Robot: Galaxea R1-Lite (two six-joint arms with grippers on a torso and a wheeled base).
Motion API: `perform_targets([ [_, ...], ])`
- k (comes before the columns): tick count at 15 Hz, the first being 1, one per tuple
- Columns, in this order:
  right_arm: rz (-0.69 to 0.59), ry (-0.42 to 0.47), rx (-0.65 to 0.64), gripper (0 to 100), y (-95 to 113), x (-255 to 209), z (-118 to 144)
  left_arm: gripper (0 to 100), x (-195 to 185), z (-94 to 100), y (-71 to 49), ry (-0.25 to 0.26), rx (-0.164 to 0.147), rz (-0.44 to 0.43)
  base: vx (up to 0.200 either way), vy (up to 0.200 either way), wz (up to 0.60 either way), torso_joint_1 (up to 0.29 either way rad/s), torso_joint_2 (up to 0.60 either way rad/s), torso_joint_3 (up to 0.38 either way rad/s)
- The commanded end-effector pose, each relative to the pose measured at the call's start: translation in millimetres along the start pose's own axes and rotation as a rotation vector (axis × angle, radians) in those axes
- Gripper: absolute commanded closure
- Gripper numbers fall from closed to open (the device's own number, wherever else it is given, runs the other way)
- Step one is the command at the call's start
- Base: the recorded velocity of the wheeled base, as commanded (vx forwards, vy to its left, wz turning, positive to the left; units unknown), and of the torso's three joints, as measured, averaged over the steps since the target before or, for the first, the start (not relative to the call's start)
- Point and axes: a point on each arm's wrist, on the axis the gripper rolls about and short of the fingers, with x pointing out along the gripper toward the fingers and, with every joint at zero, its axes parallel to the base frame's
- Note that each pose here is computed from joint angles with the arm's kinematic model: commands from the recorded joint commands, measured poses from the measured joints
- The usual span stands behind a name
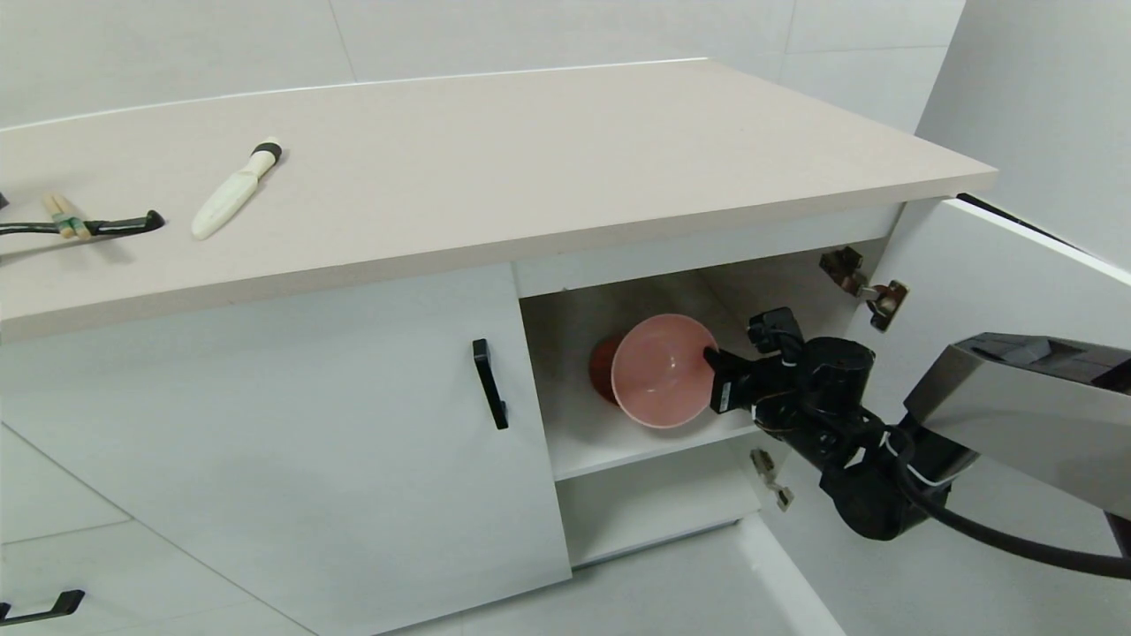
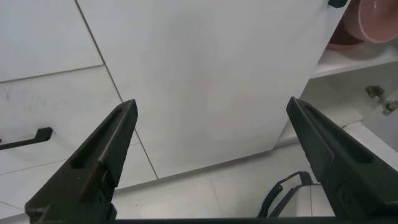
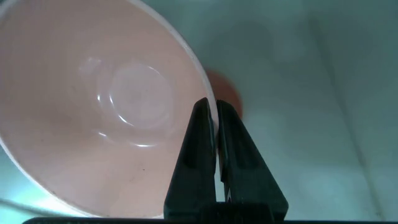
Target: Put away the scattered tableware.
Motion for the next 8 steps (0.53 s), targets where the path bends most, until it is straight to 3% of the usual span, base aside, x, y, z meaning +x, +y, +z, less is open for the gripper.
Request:
perform_targets([
  [1,0.004,0.0,-0.002,100,1,11,-5,0,0,-0.2,0.0,0.002,-0.001,0.0,0.0,0.0,0.0,0.0,0.0,0.0],
  [8,-0.012,-0.008,-0.003,100,-6,34,-12,0,0,-0.2,0.0,0.002,-0.001,0.0,0.0,0.0,0.0,0.0,0.0,0.0],
])
